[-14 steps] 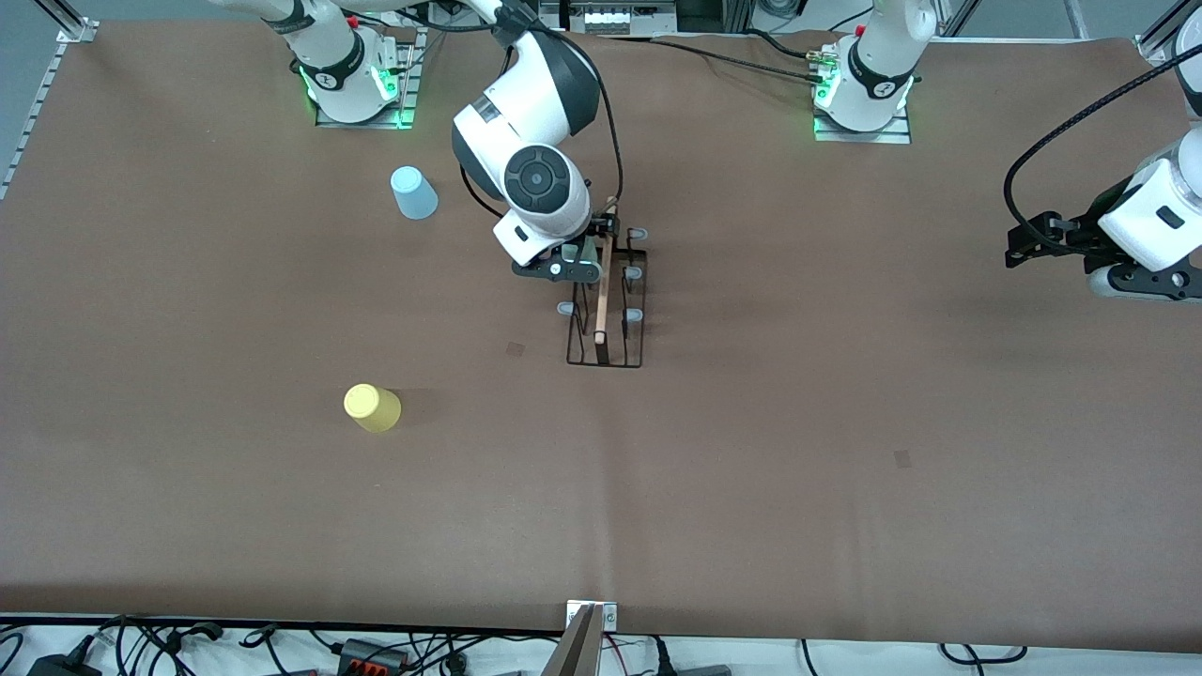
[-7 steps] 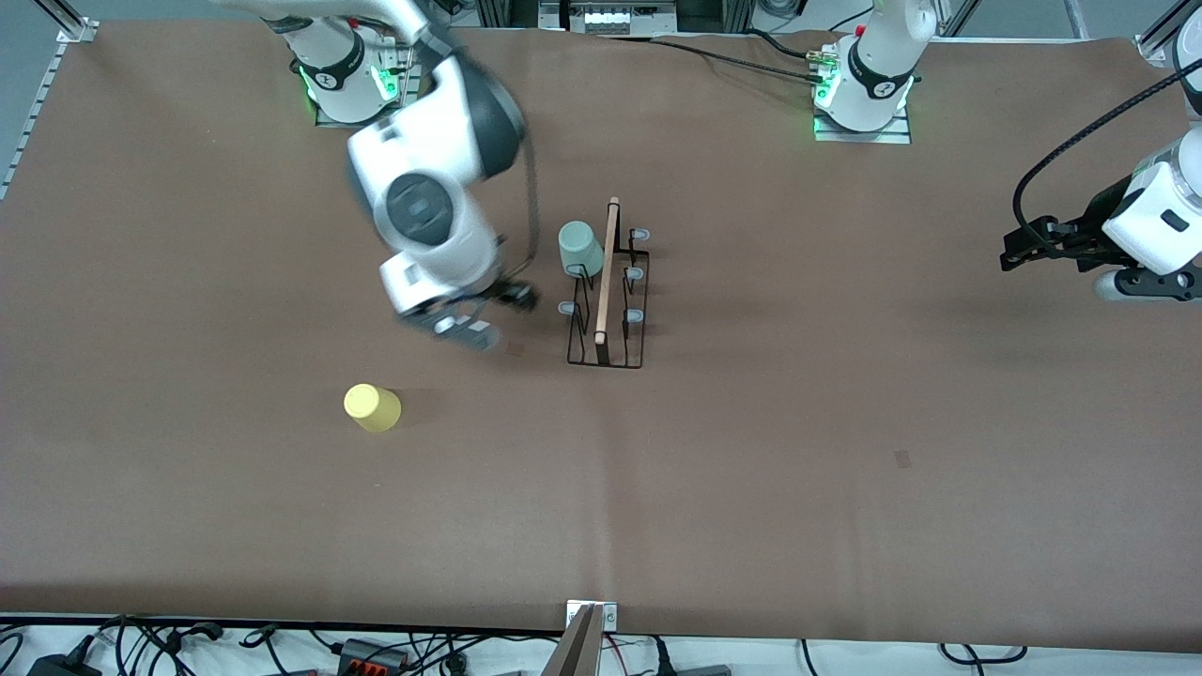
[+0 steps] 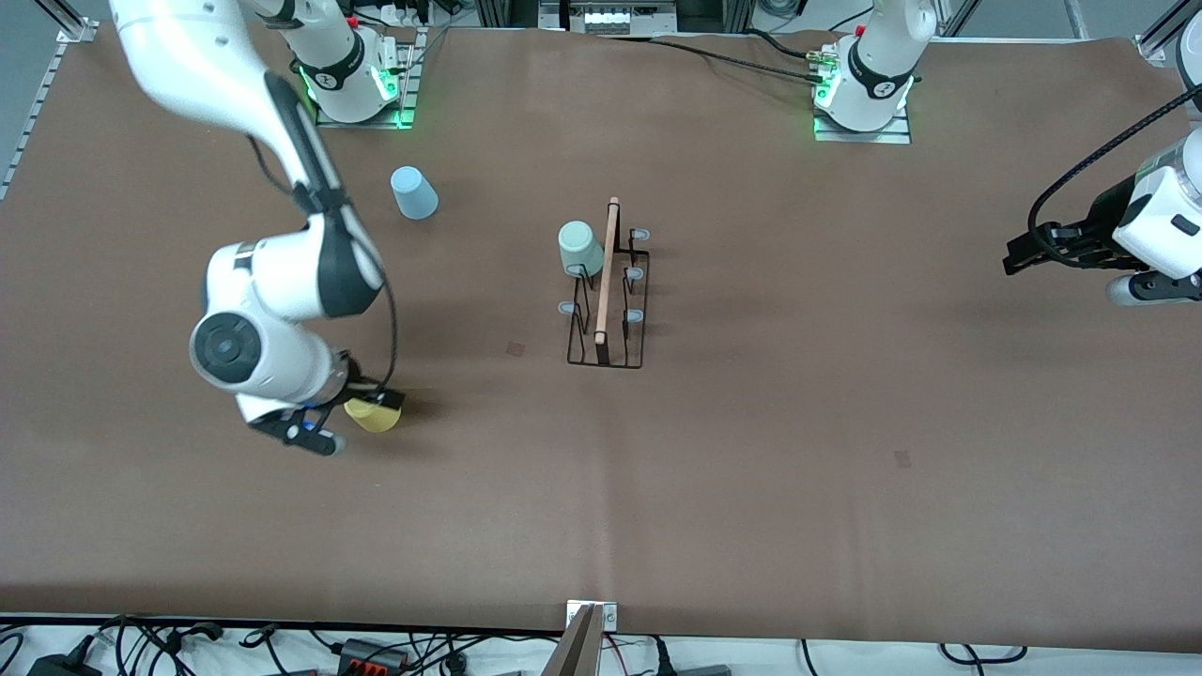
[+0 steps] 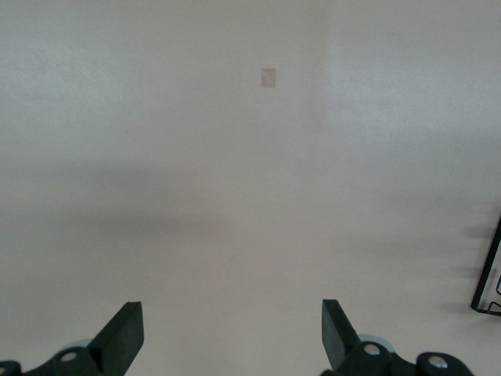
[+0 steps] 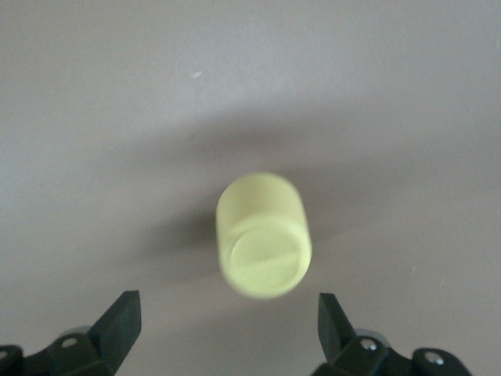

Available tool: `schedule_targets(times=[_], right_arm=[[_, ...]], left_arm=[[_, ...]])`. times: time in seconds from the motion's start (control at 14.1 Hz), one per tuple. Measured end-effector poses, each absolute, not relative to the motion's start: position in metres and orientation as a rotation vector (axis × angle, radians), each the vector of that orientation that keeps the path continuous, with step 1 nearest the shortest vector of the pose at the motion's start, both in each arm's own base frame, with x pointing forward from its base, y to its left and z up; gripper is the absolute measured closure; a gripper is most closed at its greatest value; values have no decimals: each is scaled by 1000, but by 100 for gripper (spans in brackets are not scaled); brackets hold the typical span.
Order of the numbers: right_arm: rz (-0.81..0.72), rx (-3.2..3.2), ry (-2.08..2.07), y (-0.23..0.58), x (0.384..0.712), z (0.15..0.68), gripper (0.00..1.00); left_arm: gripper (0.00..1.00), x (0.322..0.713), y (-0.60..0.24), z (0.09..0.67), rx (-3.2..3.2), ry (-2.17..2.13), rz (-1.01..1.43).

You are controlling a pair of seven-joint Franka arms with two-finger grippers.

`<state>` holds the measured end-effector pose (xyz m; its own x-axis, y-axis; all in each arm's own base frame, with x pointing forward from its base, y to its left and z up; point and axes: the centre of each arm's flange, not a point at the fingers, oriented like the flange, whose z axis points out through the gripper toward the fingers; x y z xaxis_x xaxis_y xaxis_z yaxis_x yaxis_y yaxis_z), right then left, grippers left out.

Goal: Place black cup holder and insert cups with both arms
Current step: 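Move the right gripper to the yellow cup and grasp it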

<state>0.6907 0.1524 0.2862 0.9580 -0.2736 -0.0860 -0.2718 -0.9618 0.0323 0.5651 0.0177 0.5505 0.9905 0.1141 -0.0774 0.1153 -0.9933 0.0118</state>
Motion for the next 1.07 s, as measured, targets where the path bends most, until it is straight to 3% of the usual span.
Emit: schedule_targets(times=[0.28,1.07], right_arm=[[-151,3116,-246,145,706,260,0],[-233,3114,-60,144,702,236,0]], left_arm=[[0,565,18,553,3118,194,-110],[0,564,18,557,3118,196,-109]])
